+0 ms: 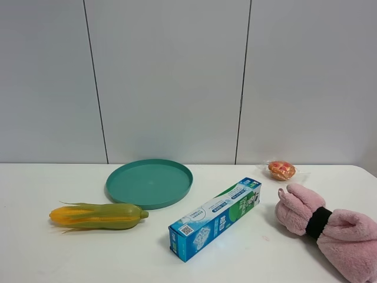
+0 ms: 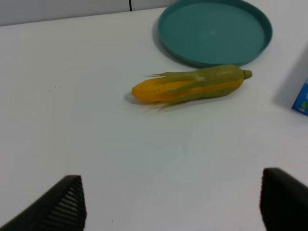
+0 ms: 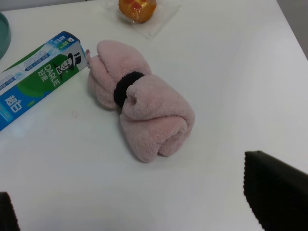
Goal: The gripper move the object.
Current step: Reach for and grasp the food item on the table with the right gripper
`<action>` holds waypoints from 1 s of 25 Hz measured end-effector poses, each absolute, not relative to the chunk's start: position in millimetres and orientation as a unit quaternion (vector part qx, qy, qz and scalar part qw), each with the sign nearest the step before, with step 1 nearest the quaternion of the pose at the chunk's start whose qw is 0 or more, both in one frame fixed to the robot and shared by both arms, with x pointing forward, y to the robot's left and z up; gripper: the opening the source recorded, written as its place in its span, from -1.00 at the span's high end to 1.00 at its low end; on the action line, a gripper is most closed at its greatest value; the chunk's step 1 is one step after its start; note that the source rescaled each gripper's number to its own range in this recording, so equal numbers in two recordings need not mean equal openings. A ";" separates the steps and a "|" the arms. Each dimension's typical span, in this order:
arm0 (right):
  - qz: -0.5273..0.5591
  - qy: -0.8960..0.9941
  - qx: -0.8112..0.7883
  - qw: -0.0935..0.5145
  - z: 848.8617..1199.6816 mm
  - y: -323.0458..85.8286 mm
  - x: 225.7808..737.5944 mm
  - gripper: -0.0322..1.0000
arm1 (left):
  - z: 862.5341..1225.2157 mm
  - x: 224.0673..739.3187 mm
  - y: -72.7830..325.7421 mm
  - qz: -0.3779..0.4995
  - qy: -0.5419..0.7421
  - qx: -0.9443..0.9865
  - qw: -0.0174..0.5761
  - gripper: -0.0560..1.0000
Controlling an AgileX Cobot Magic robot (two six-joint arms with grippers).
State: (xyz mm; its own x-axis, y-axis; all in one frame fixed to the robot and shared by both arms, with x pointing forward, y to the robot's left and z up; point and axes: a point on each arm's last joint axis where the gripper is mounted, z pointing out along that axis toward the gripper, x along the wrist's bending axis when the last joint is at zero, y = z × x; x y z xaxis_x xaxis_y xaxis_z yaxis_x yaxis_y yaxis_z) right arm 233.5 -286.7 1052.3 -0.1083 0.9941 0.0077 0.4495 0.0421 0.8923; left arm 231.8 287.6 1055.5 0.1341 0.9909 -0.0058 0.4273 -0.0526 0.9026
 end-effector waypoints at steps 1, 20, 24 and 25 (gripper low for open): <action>0.392 0.633 0.570 0.347 1052.3 -286.7 233.5 -0.67 | 1055.5 231.8 287.6 0.349 0.558 0.636 0.403 -1.00; 0.392 0.633 0.570 0.347 1052.3 -286.7 233.5 -0.67 | 1055.5 231.8 287.6 0.349 0.558 0.636 0.403 -1.00; 0.392 0.633 0.570 0.347 1052.3 -286.7 233.5 -0.67 | 1055.5 231.8 287.6 0.349 0.558 0.636 0.403 -1.00; 0.392 0.633 0.570 0.347 1052.3 -286.7 233.5 -0.67 | 1055.5 231.8 287.6 0.349 0.558 0.636 0.403 -1.00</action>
